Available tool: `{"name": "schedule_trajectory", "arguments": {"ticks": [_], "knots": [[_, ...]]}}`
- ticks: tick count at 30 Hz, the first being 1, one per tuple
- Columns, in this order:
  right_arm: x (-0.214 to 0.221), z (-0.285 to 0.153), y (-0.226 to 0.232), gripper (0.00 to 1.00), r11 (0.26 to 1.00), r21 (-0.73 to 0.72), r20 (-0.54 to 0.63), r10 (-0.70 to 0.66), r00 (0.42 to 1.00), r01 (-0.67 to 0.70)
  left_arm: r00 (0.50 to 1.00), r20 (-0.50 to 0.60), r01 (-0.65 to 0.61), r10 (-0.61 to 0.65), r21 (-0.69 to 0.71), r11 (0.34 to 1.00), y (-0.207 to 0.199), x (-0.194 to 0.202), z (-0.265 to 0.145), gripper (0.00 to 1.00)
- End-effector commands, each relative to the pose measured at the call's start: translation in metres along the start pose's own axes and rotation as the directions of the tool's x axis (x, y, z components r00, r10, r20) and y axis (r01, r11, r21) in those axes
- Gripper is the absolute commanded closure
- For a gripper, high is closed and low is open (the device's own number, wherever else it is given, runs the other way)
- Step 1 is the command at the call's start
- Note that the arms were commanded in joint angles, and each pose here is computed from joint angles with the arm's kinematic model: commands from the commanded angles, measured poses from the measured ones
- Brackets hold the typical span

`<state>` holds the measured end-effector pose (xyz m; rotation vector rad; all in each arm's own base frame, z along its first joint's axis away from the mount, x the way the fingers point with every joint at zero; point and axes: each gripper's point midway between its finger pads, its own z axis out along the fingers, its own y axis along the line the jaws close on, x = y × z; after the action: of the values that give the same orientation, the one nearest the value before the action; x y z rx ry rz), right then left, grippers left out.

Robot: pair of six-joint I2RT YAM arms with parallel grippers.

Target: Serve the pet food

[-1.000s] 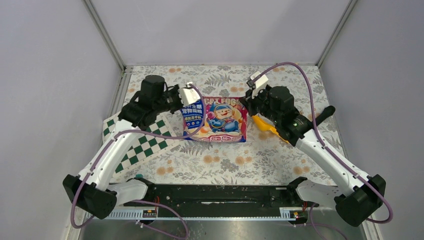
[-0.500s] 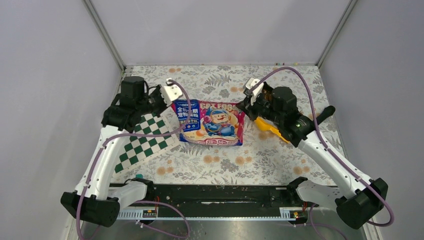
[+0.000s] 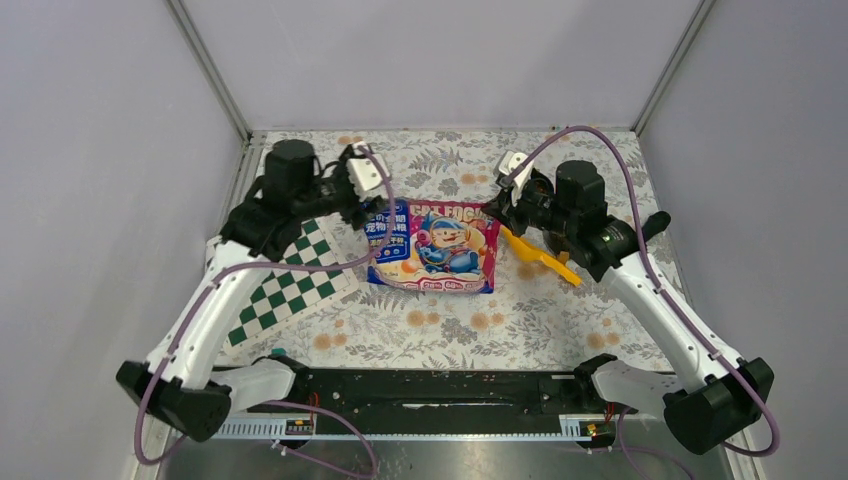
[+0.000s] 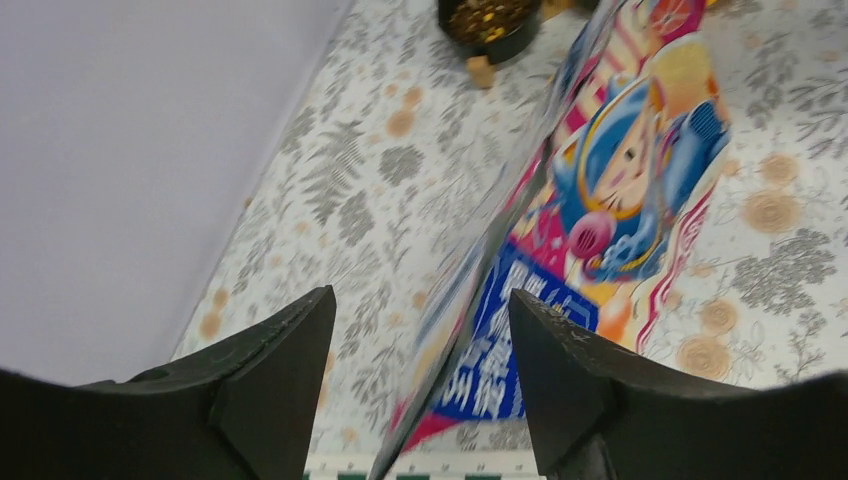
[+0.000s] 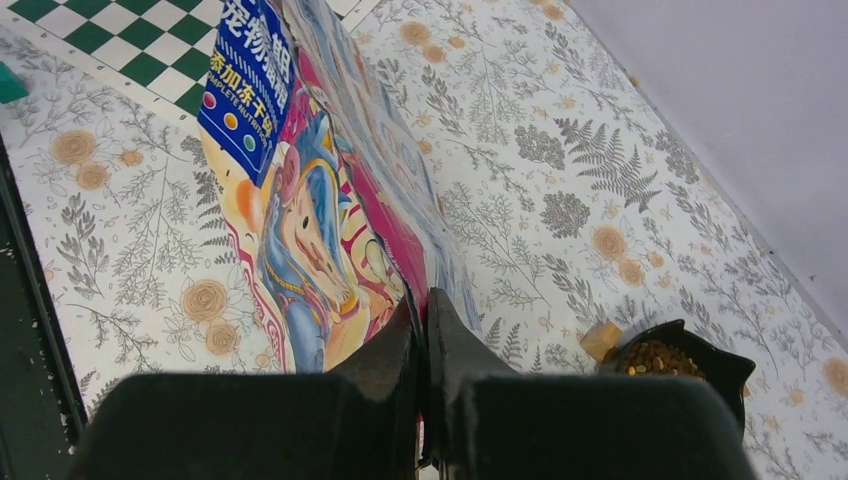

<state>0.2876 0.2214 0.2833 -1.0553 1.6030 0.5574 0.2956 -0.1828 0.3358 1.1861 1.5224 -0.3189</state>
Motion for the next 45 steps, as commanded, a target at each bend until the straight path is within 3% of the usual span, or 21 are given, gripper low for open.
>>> {"name": "schedule_trajectory", "arguments": {"ticks": [1, 9, 16, 22, 25, 27, 29, 32, 36, 45], "knots": [[-0.04, -0.001, 0.006, 1.0, 0.995, -0.071, 0.118, -0.064, 0.991, 0.073, 0.994, 0.101, -0.048, 0.042, 0.049, 0.998, -0.008, -0.041, 0.033, 0.34], [-0.04, 0.001, 0.006, 1.0, 0.994, -0.072, 0.135, -0.068, 0.989, 0.078, 0.986, 0.149, -0.101, 0.068, 0.225, 0.969, -0.044, -0.066, 0.104, 0.48], [-0.041, 0.002, 0.006, 1.0, 0.996, -0.058, 0.157, -0.057, 0.986, 0.067, 0.984, 0.159, -0.124, 0.076, 0.314, 0.941, -0.074, -0.071, 0.135, 0.59], [-0.04, 0.0, 0.0, 1.0, 0.997, -0.015, 0.166, -0.067, 0.984, 0.07, 0.988, 0.127, -0.128, 0.092, 0.315, 0.94, -0.078, -0.062, 0.144, 0.99], [-0.039, -0.002, -0.009, 1.0, 0.997, 0.046, 0.152, -0.065, 0.986, 0.059, 0.987, 0.091, -0.151, 0.13, 0.285, 0.947, -0.072, -0.054, 0.143, 1.0], [-0.037, -0.01, -0.034, 1.0, 0.98, 0.197, 0.122, -0.02, 0.992, -0.005, 0.984, 0.046, -0.179, 0.173, 0.245, 0.953, -0.063, -0.045, 0.139, 1.0], [-0.036, -0.025, -0.062, 1.0, 0.928, 0.365, 0.1, 0.045, 0.994, -0.079, 0.976, -0.019, -0.21, 0.218, 0.189, 0.959, -0.05, -0.035, 0.133, 1.0], [-0.037, -0.043, -0.08, 1.0, 0.861, 0.496, 0.141, 0.05, 0.989, -0.114, 0.943, -0.14, -0.288, 0.303, 0.118, 0.95, -0.03, -0.014, 0.119, 1.0], [-0.039, -0.057, -0.091, 1.0, 0.806, 0.574, 0.179, 0.046, 0.983, -0.143, 0.887, -0.3, -0.342, 0.35, 0.082, 0.936, -0.01, 0.015, 0.094, 1.0], [-0.028, -0.069, -0.09, 1.0, 0.779, 0.608, 0.145, 0.076, 0.987, -0.149, 0.892, -0.387, -0.267, 0.234, -0.031, 0.963, 0.026, 0.044, 0.032, 1.0]]}}
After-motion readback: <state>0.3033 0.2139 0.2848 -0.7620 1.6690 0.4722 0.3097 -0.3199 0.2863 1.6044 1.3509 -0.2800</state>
